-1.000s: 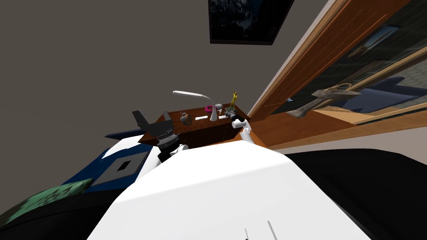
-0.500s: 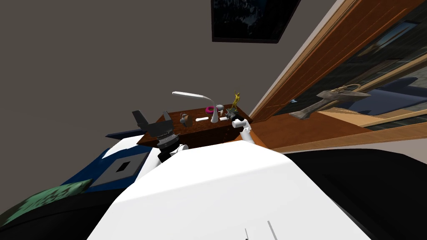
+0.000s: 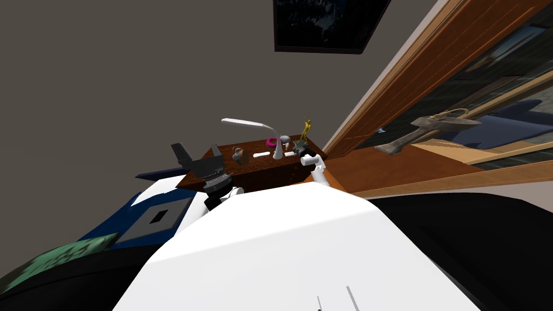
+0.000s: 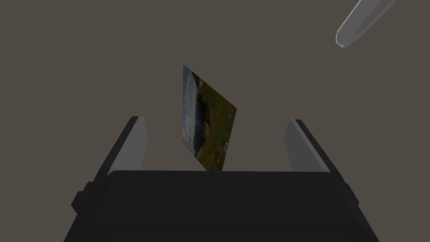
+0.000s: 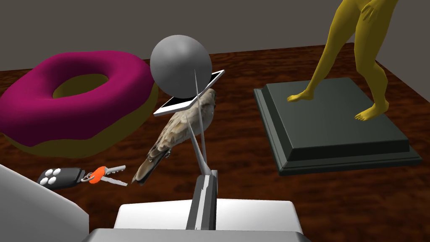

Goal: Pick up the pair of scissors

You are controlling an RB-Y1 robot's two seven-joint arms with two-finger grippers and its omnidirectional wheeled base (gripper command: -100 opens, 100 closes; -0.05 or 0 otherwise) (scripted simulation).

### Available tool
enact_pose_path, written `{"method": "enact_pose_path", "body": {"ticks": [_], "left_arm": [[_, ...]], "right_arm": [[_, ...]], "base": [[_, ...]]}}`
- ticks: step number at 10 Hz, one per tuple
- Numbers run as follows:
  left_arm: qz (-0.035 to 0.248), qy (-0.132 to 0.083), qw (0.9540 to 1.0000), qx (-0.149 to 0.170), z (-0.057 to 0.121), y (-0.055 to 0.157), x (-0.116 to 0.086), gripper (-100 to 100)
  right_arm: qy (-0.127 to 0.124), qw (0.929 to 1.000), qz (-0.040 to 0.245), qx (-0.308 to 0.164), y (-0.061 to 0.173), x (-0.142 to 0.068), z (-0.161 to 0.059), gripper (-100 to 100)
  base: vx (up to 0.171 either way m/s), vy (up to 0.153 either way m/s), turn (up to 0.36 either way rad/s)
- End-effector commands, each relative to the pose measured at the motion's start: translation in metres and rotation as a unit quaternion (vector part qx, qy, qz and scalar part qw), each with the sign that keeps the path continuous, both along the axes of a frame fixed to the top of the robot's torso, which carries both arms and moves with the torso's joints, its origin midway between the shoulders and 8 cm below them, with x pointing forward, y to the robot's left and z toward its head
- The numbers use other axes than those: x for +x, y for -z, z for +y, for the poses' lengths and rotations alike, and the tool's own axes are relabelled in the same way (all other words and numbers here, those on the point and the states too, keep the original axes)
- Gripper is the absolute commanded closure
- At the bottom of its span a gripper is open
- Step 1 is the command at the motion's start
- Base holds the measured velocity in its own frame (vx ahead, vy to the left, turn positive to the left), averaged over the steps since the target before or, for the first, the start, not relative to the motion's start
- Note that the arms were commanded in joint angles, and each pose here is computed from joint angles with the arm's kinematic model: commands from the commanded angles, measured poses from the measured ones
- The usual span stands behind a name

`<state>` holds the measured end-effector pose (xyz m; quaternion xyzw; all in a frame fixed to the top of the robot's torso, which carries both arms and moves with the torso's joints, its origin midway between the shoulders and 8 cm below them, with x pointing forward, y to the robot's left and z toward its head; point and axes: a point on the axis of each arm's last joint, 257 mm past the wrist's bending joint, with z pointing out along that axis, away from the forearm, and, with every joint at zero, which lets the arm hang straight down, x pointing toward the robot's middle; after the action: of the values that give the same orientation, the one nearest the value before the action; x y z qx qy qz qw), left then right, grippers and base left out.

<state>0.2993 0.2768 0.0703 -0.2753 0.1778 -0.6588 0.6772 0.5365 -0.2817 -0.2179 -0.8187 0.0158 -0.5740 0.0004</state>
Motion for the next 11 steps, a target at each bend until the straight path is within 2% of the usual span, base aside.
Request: {"method": "enact_pose_path", "body": {"ticks": [1,3,5,11], "left_arm": [[0.000,0.000,1.0000,0.000,0.000,0.000,0.000,0],[0.000,0.000,1.0000,0.000,0.000,0.000,0.000,0],[0.000,0.000,1.0000,0.000,0.000,0.000,0.000,0],[0.000,0.000,1.0000,0.000,0.000,0.000,0.000,0]], "right_arm": [[0.000,1.0000,0.000,0.000,0.000,0.000,0.000,100],[0.000,1.0000,0.000,0.000,0.000,0.000,0.000,100],[-0.002,1.0000,-0.009,0.000,0.000,0.003,0.001,-100],[-0.007,0.9993,-0.037,0.000,0.001,0.011,0.008,-100]], "base": [[0.000,0.000,0.000],[0.000,0.000,0.000],[-0.001,-0.003,0.001],[-0.002,-0.010,0.004]]}}
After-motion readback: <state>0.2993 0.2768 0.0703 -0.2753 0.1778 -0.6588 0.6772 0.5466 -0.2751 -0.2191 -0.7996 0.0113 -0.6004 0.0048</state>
